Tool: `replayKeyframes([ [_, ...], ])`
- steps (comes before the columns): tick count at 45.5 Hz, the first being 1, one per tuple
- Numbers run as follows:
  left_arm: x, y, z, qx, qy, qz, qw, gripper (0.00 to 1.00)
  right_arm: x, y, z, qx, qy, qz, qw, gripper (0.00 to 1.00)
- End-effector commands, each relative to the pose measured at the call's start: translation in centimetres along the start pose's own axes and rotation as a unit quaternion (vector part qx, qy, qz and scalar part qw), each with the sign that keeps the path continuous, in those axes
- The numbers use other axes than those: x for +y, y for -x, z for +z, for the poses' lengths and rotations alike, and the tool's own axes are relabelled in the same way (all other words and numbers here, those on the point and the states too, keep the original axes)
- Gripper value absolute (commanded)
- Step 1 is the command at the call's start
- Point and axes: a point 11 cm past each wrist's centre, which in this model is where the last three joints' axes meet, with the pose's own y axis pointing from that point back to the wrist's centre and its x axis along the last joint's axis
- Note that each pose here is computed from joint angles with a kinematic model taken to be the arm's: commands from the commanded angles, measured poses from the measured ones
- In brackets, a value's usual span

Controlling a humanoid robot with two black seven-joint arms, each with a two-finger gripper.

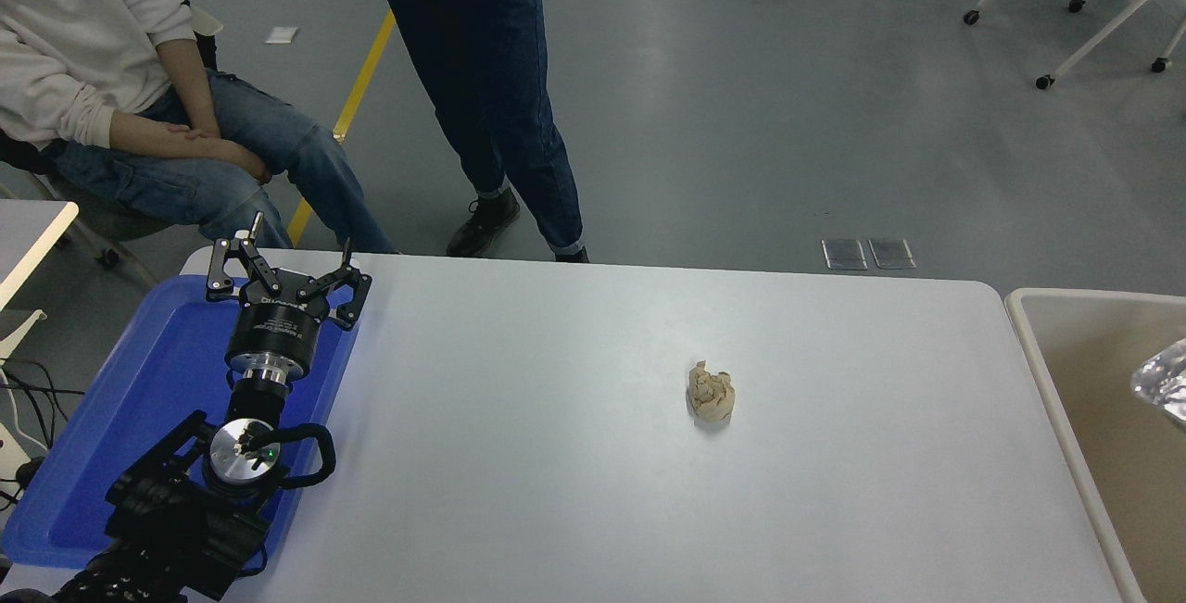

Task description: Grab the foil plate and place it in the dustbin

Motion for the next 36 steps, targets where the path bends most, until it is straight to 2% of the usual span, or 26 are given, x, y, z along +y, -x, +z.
replayKeyframes([
  [1,0.02,-0.04,0.01,0.0,0.0,0.001,1.0,1.0,0.0,1.43,0.49,-0.026,0.012,0.018,0.999,0.0],
  [8,0.02,-0.04,0.01,0.0,0.0,0.001,1.0,1.0,0.01,1.63,0.83,-0.056,0.02,0.016,0.998,0.0],
  [26,-0.04,0.02,0.01,-0.001,0.0,0.0,1.0,1.0,0.01,1.66,0.79,-0.052,0.019,0.016,0.998,0.0],
  [27,0.0,0.0,0.0,0.0,0.0,0.0,1.0,1.0,0.01,1.63,0.76,-0.047,0.017,0.018,0.999,0.03],
  [29,0.0,0.0,0.0,0.0,0.0,0.0,1.0,1.0,0.01,1.55,0.85,-0.045,0.018,0.021,0.999,0.23],
  [30,-0.06,0.06,0.01,0.0,0.0,-0.001,1.0,1.0,0.02,1.28,1.03,-0.043,0.019,0.03,0.998,0.42],
  [31,-0.06,0.06,0.01,0.0,0.0,-0.001,1.0,1.0,0.02,1.32,1.08,-0.04,0.02,0.032,0.999,0.51],
  [34,-0.06,0.06,0.01,0.0,0.0,-0.001,1.0,1.0,0.05,1.04,0.9,-0.046,0.018,0.044,0.998,0.88],
  [36,-0.06,0.06,0.01,0.0,0.0,-0.001,1.0,1.0,0.06,1.16,0.86,-0.047,0.017,0.042,0.998,1.0],
])
